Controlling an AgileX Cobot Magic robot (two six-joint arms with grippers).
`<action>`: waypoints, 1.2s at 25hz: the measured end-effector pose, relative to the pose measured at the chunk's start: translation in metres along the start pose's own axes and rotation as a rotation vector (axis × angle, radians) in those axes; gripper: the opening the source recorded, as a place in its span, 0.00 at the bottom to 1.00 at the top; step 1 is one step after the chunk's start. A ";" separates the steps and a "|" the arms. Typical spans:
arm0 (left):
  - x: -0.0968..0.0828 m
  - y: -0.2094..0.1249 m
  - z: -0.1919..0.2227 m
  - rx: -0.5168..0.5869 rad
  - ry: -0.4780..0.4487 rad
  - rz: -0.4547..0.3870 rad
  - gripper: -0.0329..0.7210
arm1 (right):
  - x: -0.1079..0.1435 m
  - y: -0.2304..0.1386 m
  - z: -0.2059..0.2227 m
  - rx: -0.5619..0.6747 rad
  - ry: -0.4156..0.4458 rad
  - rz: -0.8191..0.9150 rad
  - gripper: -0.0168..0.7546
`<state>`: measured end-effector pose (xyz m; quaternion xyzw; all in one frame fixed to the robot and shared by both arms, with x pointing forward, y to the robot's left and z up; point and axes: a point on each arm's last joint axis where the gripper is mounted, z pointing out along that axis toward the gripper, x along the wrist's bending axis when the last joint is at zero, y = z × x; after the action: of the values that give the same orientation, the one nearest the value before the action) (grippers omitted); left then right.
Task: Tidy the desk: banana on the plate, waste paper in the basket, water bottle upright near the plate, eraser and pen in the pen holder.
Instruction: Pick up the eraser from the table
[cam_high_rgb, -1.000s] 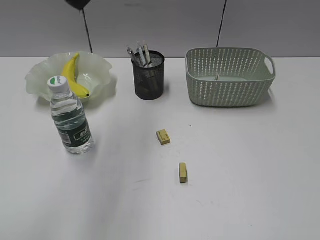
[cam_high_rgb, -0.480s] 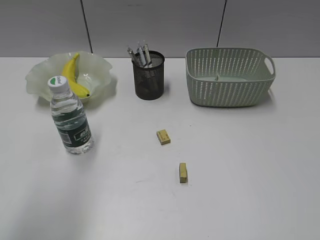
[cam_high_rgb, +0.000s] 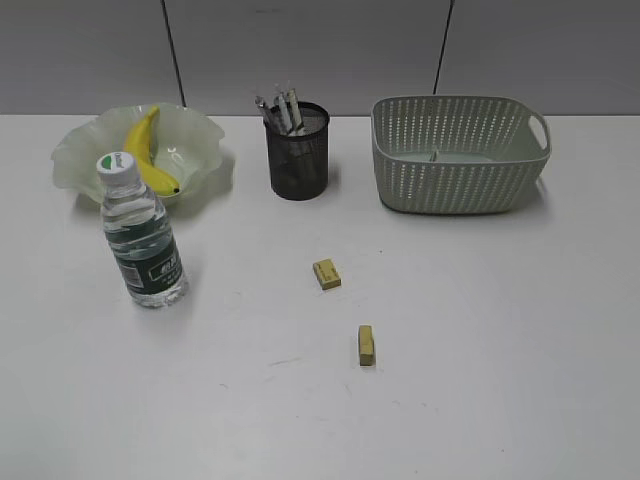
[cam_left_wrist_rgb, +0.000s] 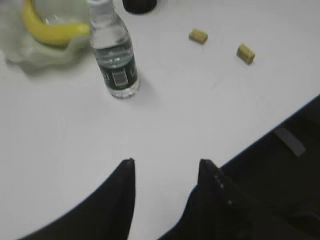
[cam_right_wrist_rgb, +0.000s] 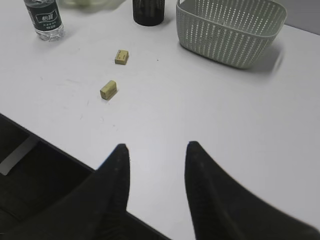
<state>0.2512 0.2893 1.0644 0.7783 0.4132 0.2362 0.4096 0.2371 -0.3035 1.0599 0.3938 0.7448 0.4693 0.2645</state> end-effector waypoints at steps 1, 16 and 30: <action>0.000 -0.004 -0.007 -0.050 0.007 -0.001 0.46 | 0.000 0.004 0.002 0.002 -0.001 -0.001 0.42; -0.001 -0.016 -0.021 -0.156 0.024 -0.003 0.46 | 0.012 0.124 0.173 0.454 0.095 -0.052 0.46; -0.001 -0.016 -0.021 -0.156 0.024 -0.003 0.46 | 0.052 0.137 0.354 0.873 0.144 0.034 0.57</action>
<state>0.2284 0.3030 1.0631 0.7404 0.3996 0.2765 0.4644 0.5251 -0.0523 1.0347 0.4472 0.8831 0.1412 0.0130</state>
